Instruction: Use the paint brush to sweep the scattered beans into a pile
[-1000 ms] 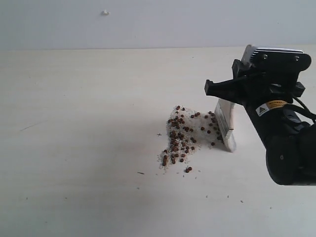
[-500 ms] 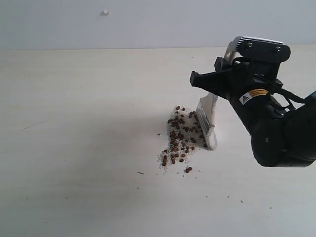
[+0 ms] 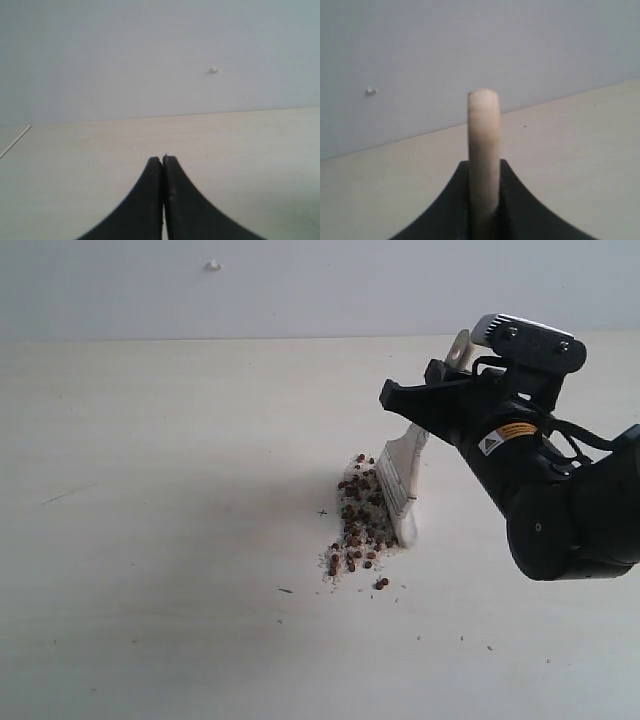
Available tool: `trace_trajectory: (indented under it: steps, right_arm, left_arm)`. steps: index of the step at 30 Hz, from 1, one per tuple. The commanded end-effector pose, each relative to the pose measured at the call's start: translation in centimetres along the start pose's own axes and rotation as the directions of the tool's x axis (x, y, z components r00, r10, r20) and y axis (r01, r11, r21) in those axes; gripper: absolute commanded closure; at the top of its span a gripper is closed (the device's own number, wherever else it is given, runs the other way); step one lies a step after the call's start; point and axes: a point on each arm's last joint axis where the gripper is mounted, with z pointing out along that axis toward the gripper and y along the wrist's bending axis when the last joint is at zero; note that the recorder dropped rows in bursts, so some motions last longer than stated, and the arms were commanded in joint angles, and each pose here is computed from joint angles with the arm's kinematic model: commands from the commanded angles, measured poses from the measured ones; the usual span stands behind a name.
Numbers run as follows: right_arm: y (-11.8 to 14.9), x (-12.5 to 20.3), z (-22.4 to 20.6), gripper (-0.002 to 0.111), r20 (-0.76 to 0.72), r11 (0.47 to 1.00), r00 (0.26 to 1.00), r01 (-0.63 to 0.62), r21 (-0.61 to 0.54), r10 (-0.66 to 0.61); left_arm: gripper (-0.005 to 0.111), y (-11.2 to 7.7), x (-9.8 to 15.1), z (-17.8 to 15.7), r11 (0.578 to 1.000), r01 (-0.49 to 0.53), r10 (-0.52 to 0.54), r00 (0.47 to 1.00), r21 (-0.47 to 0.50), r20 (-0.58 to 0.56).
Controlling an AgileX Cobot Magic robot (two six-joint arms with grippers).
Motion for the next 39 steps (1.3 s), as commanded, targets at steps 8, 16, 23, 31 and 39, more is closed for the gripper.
trace_trajectory:
  steps: [8,16,23,31,39]
  right_arm:
    - [0.0,0.0,0.1,0.108,0.009,0.993,0.993,0.119,-0.005,-0.119]
    - [0.4,-1.3,-0.2,0.108,0.067,0.990,0.988,0.138,-0.014,-0.136]
    - [1.0,-3.4,-1.0,0.108,0.097,0.982,0.979,0.185,-0.029,-0.182]
    - [0.2,-4.4,-1.4,0.108,0.111,0.960,0.956,0.263,0.094,-0.272]
    - [-0.1,-3.6,-0.2,0.108,0.122,0.933,0.931,0.324,0.155,-0.343]
  left_arm:
    - [0.107,0.0,0.1,0.0,1.000,0.002,-0.002,1.000,-0.005,-0.001]
    - [0.107,0.0,0.1,0.0,1.000,0.002,-0.002,1.000,-0.005,-0.001]
    - [0.107,0.0,0.1,0.0,1.000,0.002,-0.002,1.000,-0.005,-0.001]
    - [0.107,0.0,0.1,0.0,1.000,0.002,-0.002,1.000,-0.005,-0.001]
    - [0.107,0.0,0.1,0.0,1.000,0.002,-0.002,1.000,-0.005,-0.001]
